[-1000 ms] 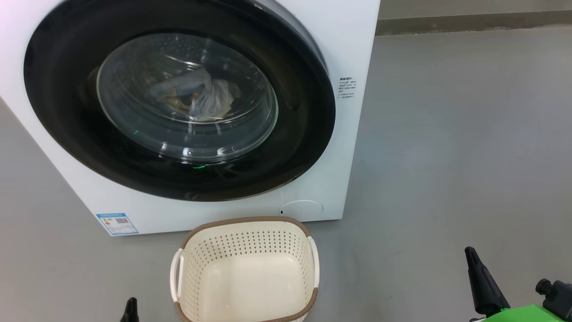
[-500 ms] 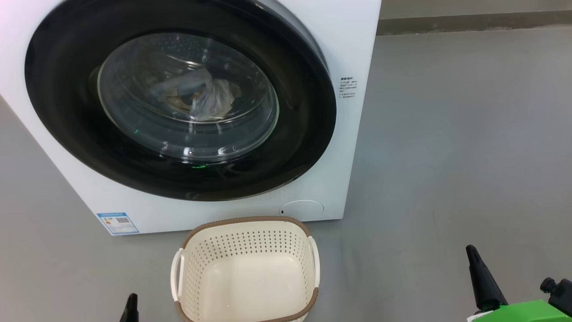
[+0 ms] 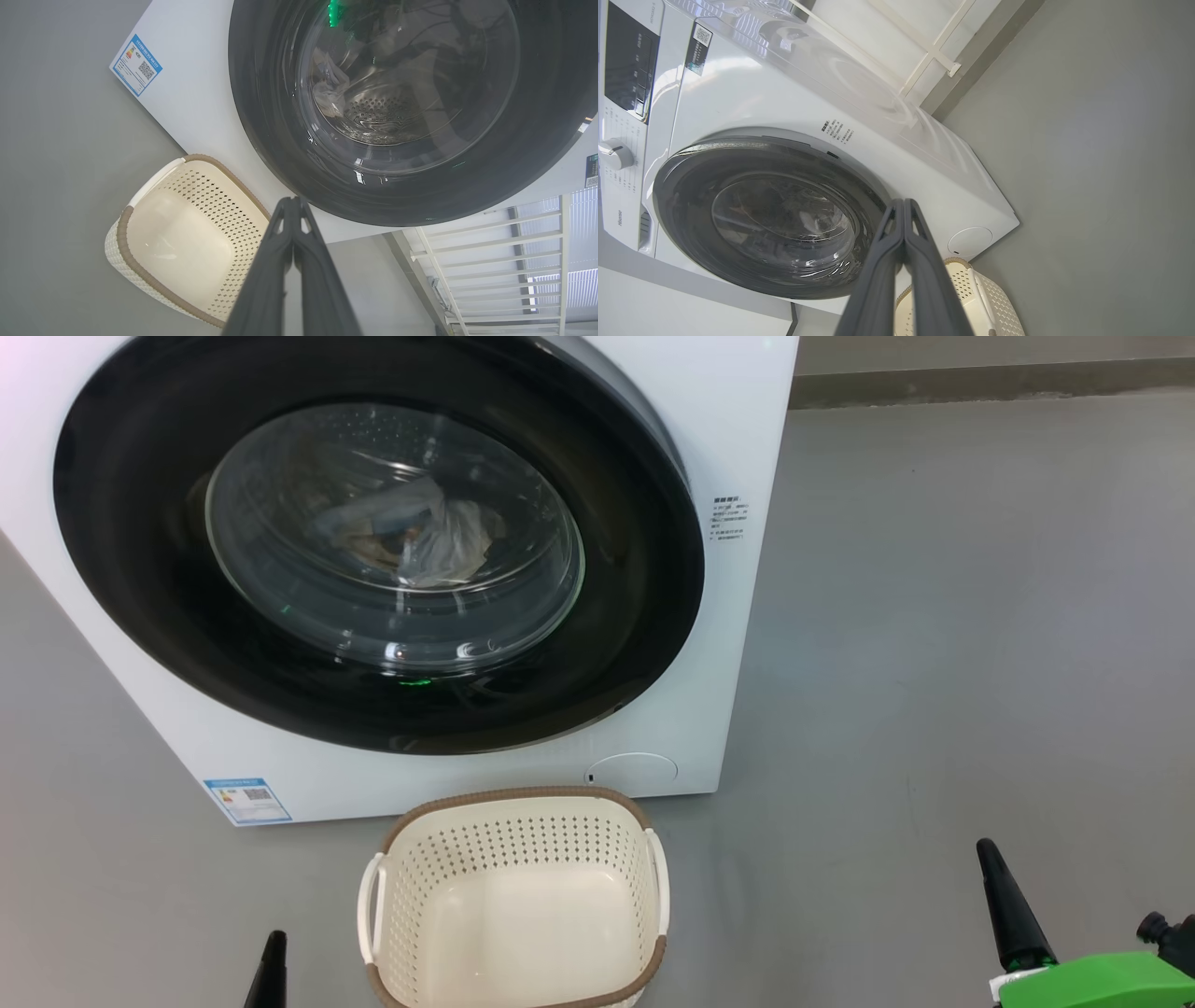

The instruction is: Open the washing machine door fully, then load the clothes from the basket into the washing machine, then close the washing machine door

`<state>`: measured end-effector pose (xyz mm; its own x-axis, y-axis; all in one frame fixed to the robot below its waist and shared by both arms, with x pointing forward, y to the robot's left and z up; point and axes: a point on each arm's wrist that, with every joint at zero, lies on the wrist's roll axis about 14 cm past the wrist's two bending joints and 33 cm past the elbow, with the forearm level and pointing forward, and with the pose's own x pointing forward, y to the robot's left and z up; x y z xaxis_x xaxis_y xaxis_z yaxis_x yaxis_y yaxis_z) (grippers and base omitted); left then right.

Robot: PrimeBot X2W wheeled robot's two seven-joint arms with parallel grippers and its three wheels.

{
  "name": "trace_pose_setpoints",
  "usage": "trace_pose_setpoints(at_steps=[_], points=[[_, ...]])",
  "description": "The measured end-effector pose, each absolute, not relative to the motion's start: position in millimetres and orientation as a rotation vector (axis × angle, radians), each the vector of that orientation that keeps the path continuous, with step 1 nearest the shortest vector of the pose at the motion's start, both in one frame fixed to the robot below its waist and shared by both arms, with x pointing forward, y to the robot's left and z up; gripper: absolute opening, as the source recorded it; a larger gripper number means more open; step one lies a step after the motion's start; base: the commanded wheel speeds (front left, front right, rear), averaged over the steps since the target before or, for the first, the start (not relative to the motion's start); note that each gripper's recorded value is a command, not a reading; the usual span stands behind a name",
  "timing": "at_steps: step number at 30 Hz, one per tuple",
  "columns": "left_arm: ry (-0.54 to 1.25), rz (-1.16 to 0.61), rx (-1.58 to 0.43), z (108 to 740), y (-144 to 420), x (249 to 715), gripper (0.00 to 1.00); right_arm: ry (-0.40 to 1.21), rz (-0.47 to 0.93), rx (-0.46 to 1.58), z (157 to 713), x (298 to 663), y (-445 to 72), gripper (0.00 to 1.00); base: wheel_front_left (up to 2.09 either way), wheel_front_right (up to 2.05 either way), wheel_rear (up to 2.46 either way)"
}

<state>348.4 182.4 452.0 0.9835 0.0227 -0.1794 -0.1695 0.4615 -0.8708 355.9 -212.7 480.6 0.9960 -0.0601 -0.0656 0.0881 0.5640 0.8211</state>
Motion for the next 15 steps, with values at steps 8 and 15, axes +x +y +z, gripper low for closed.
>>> trace_pose_setpoints(at_steps=[8, 15], points=[[0.145, 0.112, -1.168, 455.3, 182.3, 353.1, 0.00, 0.035, -0.091, 1.060, 480.6, 359.2, -212.8, 0.00, 0.00, 0.00, 0.00], [0.141, 0.108, -1.238, 457.5, 182.4, 356.0, 0.00, 0.034, -0.093, 1.143, 480.9, 362.4, -212.2, 0.00, 0.00, 0.00, 0.00]])
